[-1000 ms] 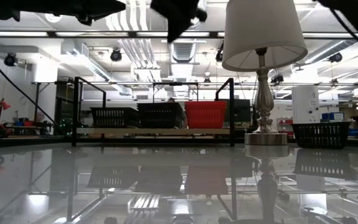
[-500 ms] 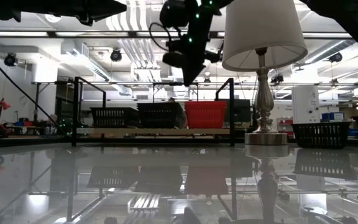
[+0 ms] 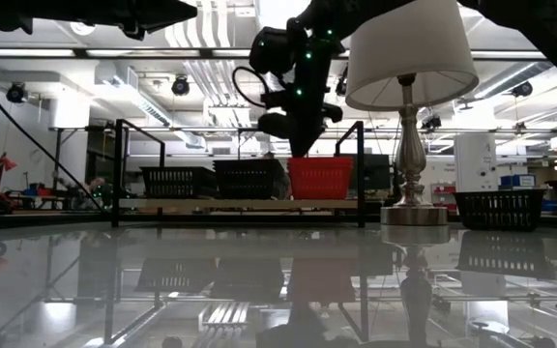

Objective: Stack baskets on shelf by color
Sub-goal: Adjust the red bins on the shelf

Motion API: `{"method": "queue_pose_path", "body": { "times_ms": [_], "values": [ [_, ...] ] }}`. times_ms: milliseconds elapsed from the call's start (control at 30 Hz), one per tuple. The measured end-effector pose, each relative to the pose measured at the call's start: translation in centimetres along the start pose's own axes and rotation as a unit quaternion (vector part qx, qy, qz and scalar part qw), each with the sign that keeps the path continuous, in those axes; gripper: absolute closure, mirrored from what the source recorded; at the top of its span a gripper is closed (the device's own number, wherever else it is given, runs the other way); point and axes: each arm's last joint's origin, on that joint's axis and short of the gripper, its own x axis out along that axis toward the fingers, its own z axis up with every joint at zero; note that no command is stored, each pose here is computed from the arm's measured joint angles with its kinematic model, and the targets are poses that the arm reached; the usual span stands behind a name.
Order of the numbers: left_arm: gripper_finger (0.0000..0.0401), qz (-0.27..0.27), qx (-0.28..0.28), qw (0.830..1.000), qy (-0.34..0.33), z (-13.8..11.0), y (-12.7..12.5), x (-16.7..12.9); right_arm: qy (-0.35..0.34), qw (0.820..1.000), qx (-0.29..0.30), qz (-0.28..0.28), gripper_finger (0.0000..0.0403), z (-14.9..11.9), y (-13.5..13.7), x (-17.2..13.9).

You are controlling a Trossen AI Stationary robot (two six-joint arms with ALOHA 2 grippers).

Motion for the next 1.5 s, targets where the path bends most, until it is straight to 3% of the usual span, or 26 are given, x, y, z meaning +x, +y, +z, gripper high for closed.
{"method": "queue_pose_path", "body": {
  "times_ms": [733,1033,1300,1500],
  "values": [
    [0.0401,0.0,0.0,1.0,0.001,0.0,0.0,0.0,-0.006,0.998,-0.023,0.054,0.0394,0.1,0.5,0.4],
    [0.0401,-0.001,0.001,1.0,0.003,-0.1,0.0,0.0,0.05,0.995,-0.043,0.08,0.0394,-1.5,0.9,-2.1],
    [0.0401,0.0,0.0,1.0,0.001,0.0,0.0,0.0,0.119,0.988,-0.068,0.063,0.0394,-3.2,1.0,-3.2],
    [0.0401,-0.001,0.0,1.0,0.002,0.0,0.0,0.1,0.121,0.989,-0.066,0.062,0.0394,-3.2,1.0,-3.3]
  ]
}}
